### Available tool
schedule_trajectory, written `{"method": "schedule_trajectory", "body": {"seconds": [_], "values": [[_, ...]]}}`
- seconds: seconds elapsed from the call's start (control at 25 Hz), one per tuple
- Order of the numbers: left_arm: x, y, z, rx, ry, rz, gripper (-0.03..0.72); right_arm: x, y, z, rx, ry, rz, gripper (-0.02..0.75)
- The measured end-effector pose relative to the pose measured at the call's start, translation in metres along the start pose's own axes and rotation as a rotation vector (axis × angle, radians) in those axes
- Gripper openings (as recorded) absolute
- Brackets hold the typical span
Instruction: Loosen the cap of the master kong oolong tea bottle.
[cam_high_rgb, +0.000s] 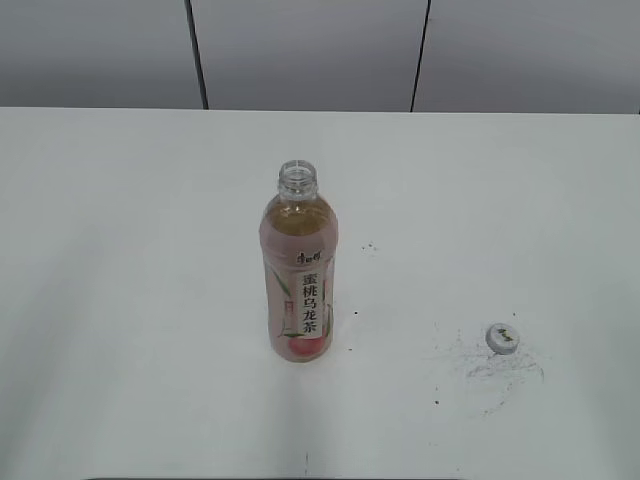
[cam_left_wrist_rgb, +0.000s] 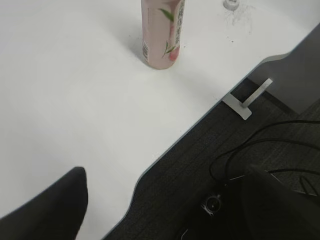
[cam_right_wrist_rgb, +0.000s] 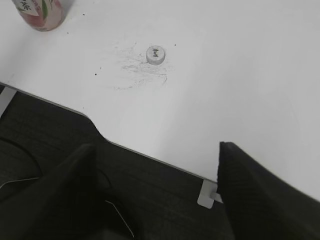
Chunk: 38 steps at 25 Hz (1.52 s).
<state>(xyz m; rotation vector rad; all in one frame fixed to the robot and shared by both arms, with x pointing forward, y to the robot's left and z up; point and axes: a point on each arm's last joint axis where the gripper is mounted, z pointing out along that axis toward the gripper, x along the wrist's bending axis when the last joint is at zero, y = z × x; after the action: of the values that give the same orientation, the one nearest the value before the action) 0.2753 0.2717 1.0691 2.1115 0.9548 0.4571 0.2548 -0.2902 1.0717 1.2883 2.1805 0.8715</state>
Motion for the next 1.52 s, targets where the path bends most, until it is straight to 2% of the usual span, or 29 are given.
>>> {"method": "schedule_trajectory", "body": {"seconds": [0.16, 0.32, 0.96, 1.04, 1.12, 1.24, 1.4, 1.52], "values": [[0.0, 0.001, 0.0, -0.01, -0.005, -0.003, 0.563, 0.002, -0.02, 0.002, -0.059, -0.005, 0.002, 0.568], [-0.003, 0.001, 0.0, -0.01, -0.031, -0.019, 0.563, 0.002, -0.021, 0.005, -0.128, -0.012, 0.004, 0.568], [-0.002, 0.001, 0.0, -0.014, -0.019, -0.037, 0.563, 0.002, -0.02, 0.007, -0.145, -0.015, 0.003, 0.568], [0.001, 0.0, -0.002, -0.023, 0.039, -0.087, 0.563, 0.002, -0.02, 0.007, -0.146, -0.023, 0.008, 0.568], [0.006, -0.002, -0.005, -0.043, 0.137, -0.165, 0.563, 0.002, -0.02, 0.007, -0.144, -0.052, 0.032, 0.568], [0.01, -0.008, -0.016, -0.105, 0.296, -0.275, 0.563, 0.001, -0.021, 0.006, -0.146, -0.14, 0.104, 0.568], [0.003, -0.02, -0.034, -0.226, 0.512, -0.385, 0.563, 0.003, -0.026, 0.0, -0.188, -0.256, 0.181, 0.568], [-0.004, -0.026, -0.042, -0.29, 0.61, -0.42, 0.563, 0.006, -0.031, -0.005, -0.237, -0.306, 0.204, 0.568]]}}
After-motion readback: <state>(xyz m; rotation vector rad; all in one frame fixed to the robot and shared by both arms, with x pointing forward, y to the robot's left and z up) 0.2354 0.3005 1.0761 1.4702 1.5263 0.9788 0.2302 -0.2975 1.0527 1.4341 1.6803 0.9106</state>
